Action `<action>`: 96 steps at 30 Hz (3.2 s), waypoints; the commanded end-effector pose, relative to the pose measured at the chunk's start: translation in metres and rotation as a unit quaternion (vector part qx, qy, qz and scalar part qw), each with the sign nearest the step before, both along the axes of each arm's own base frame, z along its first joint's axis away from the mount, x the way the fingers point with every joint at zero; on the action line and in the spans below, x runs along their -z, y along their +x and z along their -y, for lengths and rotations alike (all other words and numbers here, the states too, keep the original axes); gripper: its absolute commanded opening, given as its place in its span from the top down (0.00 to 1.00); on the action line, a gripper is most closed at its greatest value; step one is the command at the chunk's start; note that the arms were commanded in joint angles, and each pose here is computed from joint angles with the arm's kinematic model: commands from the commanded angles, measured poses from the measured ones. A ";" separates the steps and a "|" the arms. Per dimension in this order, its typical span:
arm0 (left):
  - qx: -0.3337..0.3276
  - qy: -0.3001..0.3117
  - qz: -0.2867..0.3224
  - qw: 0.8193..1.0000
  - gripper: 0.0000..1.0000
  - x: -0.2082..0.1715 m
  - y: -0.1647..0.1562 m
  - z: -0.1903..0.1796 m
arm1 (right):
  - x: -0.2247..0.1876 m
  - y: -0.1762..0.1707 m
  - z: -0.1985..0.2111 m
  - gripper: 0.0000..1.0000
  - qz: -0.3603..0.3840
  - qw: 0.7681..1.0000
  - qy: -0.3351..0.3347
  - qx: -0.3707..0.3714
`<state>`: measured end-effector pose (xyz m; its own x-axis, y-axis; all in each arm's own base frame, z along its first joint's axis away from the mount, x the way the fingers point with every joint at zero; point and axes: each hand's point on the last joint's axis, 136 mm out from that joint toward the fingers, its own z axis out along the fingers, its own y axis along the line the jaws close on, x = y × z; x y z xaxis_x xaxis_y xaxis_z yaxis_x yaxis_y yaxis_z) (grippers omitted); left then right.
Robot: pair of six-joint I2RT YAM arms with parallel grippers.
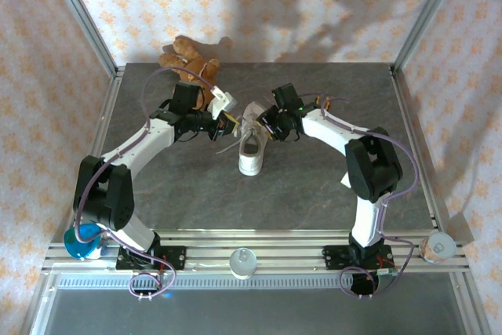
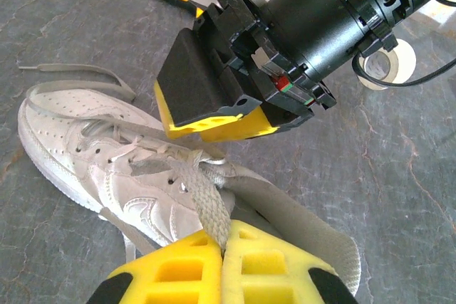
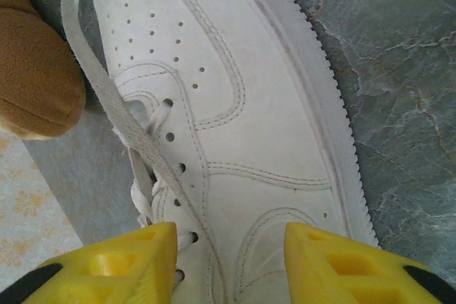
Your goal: Tie the shoes
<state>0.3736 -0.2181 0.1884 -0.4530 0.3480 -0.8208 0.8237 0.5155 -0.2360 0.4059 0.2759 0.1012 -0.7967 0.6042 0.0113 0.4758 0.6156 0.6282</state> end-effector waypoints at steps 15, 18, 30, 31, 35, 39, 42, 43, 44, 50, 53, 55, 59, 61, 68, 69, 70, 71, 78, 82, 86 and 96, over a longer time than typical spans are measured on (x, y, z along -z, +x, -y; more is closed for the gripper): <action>-0.021 -0.004 0.019 1.000 1.00 -0.009 0.005 -0.007 | 0.008 -0.015 -0.011 1.00 -0.004 0.998 -0.029 -0.055; -0.022 -0.004 0.021 1.000 1.00 -0.011 0.004 -0.008 | 0.003 -0.016 0.002 1.00 0.007 0.997 -0.055 -0.056; -0.058 0.011 0.007 0.998 1.00 -0.002 0.011 -0.020 | 0.000 -0.023 0.044 1.00 0.033 0.992 -0.114 -0.053; -0.063 0.012 0.006 0.998 1.00 -0.001 0.011 -0.022 | 0.001 -0.023 0.045 1.00 0.033 0.991 -0.118 -0.055; -0.098 0.015 -0.003 0.995 1.00 0.005 0.014 -0.036 | 0.004 -0.024 0.051 1.00 0.036 0.988 -0.138 -0.063; -0.143 -0.008 -0.006 0.990 1.00 0.006 0.018 -0.055 | 0.009 -0.024 0.056 1.00 0.035 0.986 -0.147 -0.069; -0.179 -0.034 -0.005 0.983 1.00 0.004 0.023 -0.070 | 0.014 -0.021 0.056 1.00 0.034 0.986 -0.147 -0.073; -0.187 -0.042 -0.005 0.982 1.00 0.003 0.024 -0.074 | 0.015 -0.021 0.056 1.00 0.034 0.986 -0.147 -0.074; -0.197 -0.050 -0.005 0.979 1.00 0.002 0.025 -0.079 | 0.016 -0.020 0.055 1.00 0.033 0.986 -0.146 -0.076; -0.255 -0.096 -0.004 0.962 1.00 -0.002 0.035 -0.107 | 0.018 -0.017 0.051 1.00 0.034 0.985 -0.146 -0.087; -0.276 -0.109 -0.013 0.955 1.00 0.003 0.037 -0.117 | 0.018 -0.016 0.052 1.00 0.034 0.984 -0.149 -0.089; -0.284 -0.111 -0.017 0.952 1.00 0.005 0.038 -0.120 | 0.017 -0.016 0.053 1.00 0.035 0.984 -0.152 -0.089; -0.295 -0.111 -0.020 0.949 1.00 0.009 0.038 -0.125 | 0.019 -0.015 0.056 1.00 0.033 0.983 -0.154 -0.089; -0.289 -0.115 -0.020 0.950 1.00 0.006 0.038 -0.123 | 0.017 -0.014 0.055 1.00 0.033 0.984 -0.153 -0.088; -0.196 -0.112 0.011 0.974 1.00 -0.030 0.030 -0.072 | -0.014 -0.001 0.057 0.72 0.054 0.981 -0.161 -0.094; -0.176 -0.103 0.019 0.979 1.00 -0.035 0.027 -0.060 | -0.019 0.001 0.059 0.66 0.057 0.981 -0.162 -0.094; -0.162 -0.096 0.023 0.982 1.00 -0.039 0.025 -0.051 | -0.023 0.004 0.061 0.61 0.059 0.981 -0.161 -0.092; -0.147 -0.086 0.027 0.985 1.00 -0.043 0.023 -0.041 | -0.028 0.006 0.063 0.56 0.061 0.981 -0.162 -0.091; -0.094 -0.050 0.032 0.994 1.00 -0.050 0.025 -0.001 | -0.033 0.027 0.081 0.48 0.041 0.980 -0.174 -0.092; -0.082 -0.038 0.031 0.995 1.00 -0.050 0.027 0.006 | -0.025 0.042 0.085 0.47 0.033 0.978 -0.183 -0.096; -0.071 -0.024 0.031 0.997 1.00 -0.049 0.026 0.012 | -0.011 0.061 0.076 0.45 0.018 0.980 -0.170 -0.097; -0.062 -0.015 0.026 0.998 1.00 -0.045 0.028 0.019 | 0.020 0.079 0.009 0.45 0.004 0.991 -0.091 -0.103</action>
<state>0.3979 -0.2353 0.2328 -0.4540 0.2480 -0.8558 0.7602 0.6088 -0.2268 0.4822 0.2385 0.0746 -0.8910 0.4434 -0.0974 0.3544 0.8135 0.4611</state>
